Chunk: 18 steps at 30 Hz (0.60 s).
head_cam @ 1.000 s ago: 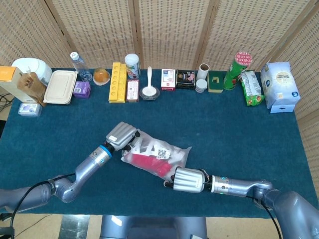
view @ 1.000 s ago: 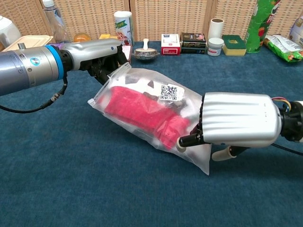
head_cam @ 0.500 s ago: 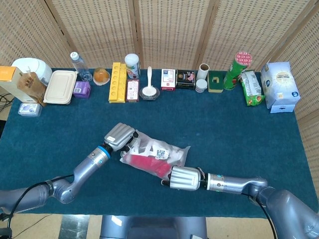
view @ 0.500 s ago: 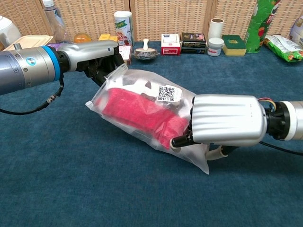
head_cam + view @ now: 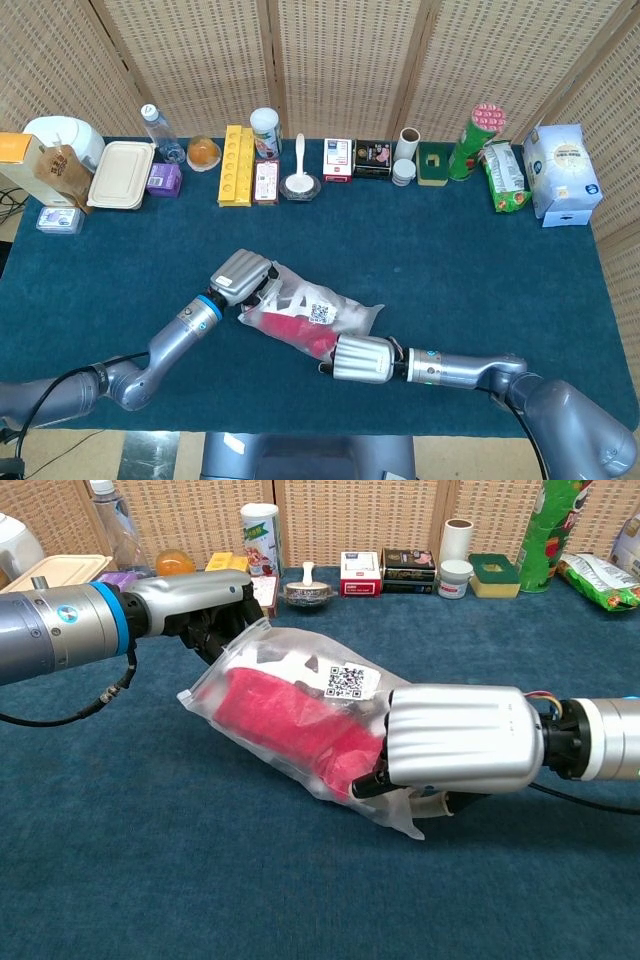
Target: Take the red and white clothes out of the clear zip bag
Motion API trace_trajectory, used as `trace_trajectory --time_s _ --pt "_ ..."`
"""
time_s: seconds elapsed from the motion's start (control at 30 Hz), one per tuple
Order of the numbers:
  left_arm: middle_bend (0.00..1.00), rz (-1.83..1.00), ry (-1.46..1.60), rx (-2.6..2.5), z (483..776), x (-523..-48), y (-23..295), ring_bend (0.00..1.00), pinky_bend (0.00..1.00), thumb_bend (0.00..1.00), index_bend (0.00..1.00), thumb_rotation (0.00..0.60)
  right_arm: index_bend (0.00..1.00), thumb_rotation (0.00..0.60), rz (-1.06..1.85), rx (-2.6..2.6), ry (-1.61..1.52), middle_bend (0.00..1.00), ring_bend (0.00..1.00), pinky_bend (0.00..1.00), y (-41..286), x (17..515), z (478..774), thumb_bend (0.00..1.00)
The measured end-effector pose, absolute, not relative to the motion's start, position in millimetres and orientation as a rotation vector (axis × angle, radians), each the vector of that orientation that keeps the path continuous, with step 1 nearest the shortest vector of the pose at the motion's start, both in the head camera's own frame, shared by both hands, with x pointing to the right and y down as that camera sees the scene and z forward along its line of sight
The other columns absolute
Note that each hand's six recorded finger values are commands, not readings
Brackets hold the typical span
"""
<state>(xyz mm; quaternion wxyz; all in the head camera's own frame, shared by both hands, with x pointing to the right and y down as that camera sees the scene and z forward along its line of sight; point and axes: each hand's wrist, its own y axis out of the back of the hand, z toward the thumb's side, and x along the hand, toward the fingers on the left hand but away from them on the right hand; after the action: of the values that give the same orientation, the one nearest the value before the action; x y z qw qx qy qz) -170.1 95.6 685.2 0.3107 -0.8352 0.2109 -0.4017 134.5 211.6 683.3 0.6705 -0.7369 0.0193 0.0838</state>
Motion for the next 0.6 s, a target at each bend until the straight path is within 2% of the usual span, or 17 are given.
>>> trace_trajectory --time_s 0.3,0.6 --pt "1.00 -1.070 0.563 -2.203 685.5 -176.6 95.1 1.00 1.00 0.43 0.83 0.600 0.76 0.600 0.156 -1.691 0.026 0.92 1.00 1.00 217.0 132.0 678.7 0.46" --pt "1.00 -1.070 0.573 -2.208 682.7 -184.9 95.1 1.00 1.00 0.43 0.83 0.600 0.83 0.600 0.141 -1.697 0.000 0.95 1.00 1.00 217.4 132.5 671.1 0.47"
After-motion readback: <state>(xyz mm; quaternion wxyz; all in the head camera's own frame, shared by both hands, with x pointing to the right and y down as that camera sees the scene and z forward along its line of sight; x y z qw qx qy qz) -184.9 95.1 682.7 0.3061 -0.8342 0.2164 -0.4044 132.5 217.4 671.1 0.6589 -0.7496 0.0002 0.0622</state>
